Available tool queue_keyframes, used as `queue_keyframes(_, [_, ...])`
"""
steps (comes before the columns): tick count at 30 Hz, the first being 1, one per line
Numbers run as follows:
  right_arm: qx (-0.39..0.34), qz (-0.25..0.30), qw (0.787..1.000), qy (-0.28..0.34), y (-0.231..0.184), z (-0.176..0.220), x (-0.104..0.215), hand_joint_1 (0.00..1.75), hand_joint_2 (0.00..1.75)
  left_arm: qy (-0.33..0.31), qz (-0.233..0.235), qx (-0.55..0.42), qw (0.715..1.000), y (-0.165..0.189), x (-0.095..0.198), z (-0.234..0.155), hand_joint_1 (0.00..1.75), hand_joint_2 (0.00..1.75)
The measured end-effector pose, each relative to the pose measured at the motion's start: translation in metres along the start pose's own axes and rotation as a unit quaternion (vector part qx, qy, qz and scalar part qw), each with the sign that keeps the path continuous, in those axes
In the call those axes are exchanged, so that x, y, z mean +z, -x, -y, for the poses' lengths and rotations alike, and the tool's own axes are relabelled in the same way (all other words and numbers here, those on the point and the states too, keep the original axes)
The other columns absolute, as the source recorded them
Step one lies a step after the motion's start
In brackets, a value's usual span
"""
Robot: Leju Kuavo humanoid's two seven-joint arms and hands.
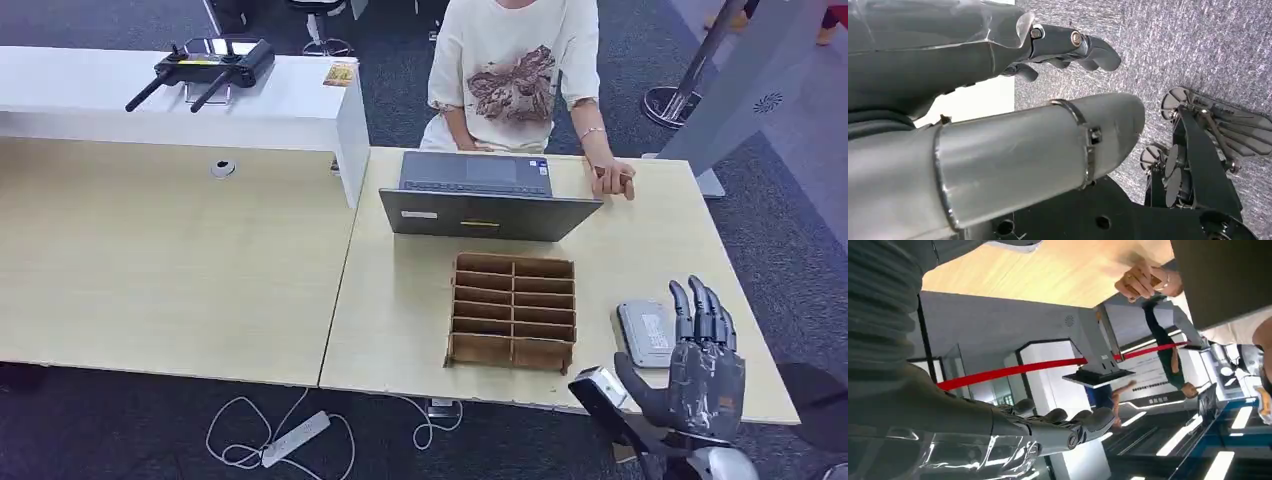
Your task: Pass the card to the sensor for recognition and then transmit it.
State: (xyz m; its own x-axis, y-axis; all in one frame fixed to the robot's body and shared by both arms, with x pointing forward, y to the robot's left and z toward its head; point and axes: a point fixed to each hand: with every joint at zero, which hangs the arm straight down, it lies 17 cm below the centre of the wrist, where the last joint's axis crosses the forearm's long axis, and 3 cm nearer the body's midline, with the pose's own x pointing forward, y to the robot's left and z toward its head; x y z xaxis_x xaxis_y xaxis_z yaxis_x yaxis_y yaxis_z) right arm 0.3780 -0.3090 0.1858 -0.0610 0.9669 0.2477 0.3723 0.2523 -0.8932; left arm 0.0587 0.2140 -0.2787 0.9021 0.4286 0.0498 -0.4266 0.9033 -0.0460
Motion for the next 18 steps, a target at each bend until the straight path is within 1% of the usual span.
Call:
queue_keyframes(2, [0.014,-0.003,1.0,-0.004,-0.003,-0.002,0.002,0.0,1.75,0.0,0.0,0.0,1.0,0.0,0.0,0.0,0.0,0.0])
queue_keyframes(5, [0.094,-0.011,0.995,0.011,-0.003,0.004,0.003,0.0,1.75,0.0,0.0,0.0,1.0,0.0,0.0,0.0,0.0,0.0])
queue_keyframes(8, [0.12,-0.014,0.992,0.021,-0.005,0.007,0.003,0.0,1.75,0.001,0.0,0.0,1.0,0.0,0.0,0.001,0.0,0.0])
queue_keyframes(14, [0.113,-0.016,0.993,0.018,-0.013,0.004,0.004,0.0,1.75,0.004,0.001,0.0,1.0,0.0,0.0,0.001,0.0,0.0])
queue_keyframes(18, [0.11,-0.015,0.994,0.003,-0.017,-0.003,0.005,0.0,1.75,0.005,0.001,0.0,1.0,0.0,0.0,0.002,0.0,0.0])
